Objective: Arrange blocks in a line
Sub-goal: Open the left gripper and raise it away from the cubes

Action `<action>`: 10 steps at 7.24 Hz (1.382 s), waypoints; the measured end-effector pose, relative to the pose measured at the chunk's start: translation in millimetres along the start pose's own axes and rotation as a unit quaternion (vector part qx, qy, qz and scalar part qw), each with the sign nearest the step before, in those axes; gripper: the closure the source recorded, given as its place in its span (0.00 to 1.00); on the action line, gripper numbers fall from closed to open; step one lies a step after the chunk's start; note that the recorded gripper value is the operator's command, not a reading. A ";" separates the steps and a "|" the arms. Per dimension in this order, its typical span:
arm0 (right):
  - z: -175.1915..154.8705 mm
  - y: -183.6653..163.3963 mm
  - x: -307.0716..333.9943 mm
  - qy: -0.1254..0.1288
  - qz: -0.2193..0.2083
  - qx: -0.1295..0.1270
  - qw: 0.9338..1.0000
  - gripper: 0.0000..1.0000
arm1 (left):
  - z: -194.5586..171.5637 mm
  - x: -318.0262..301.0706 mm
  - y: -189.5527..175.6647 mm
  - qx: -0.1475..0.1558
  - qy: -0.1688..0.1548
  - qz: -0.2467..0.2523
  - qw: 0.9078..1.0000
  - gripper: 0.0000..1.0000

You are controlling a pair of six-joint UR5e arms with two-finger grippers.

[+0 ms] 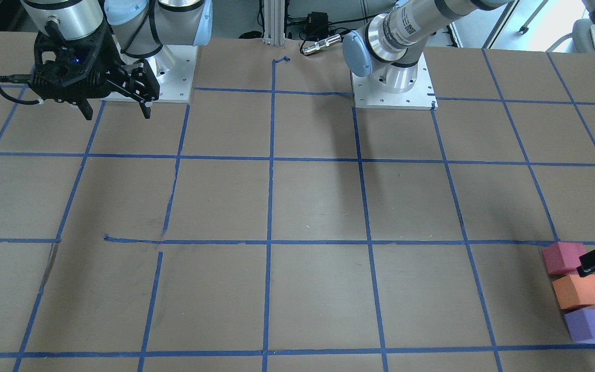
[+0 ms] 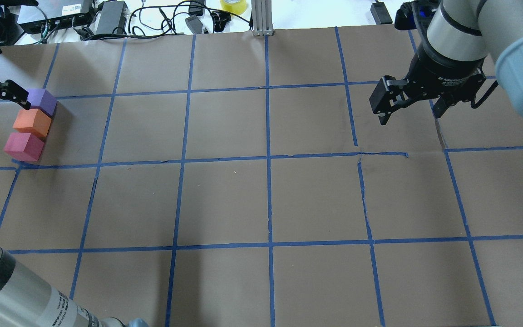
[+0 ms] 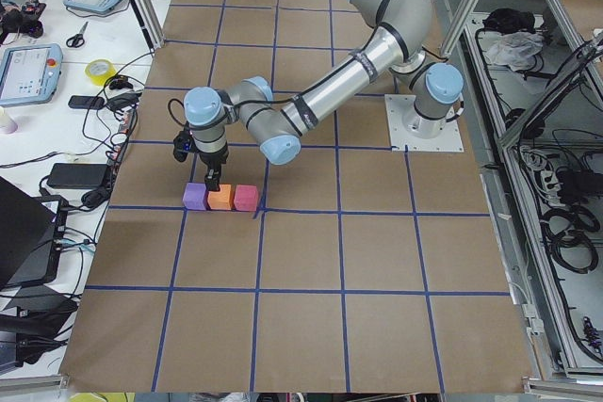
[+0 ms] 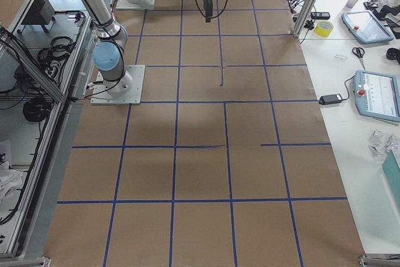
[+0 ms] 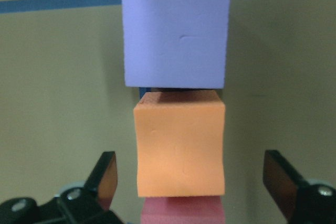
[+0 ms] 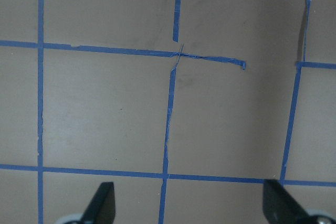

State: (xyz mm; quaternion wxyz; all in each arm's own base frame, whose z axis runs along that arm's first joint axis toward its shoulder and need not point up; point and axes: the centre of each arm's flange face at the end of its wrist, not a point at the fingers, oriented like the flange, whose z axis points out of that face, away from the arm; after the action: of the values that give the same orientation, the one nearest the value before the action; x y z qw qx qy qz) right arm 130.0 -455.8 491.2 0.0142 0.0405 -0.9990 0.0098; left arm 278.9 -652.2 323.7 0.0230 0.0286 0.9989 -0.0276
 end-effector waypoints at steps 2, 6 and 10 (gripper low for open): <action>0.0 0.0 0.0 0.000 0.000 0.000 1.000 0.00 | -94.5 30.9 40.4 -0.019 0.015 0.000 1.000 0.00; 0.1 -0.1 0.0 0.000 -0.001 0.000 1.000 0.00 | -192.8 102.6 125.0 -0.051 0.036 -0.024 0.998 0.02; 0.1 -0.1 0.0 0.000 0.000 0.000 1.000 0.00 | -207.5 245.8 104.2 -0.048 0.024 -0.063 0.997 0.00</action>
State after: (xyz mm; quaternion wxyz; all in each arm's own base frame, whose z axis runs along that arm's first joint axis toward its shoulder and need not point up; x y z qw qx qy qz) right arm 130.0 -455.9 491.1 0.0142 0.0405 -0.9990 0.0097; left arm 30.7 -522.9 513.4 -0.0010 -0.0346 0.9992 0.0199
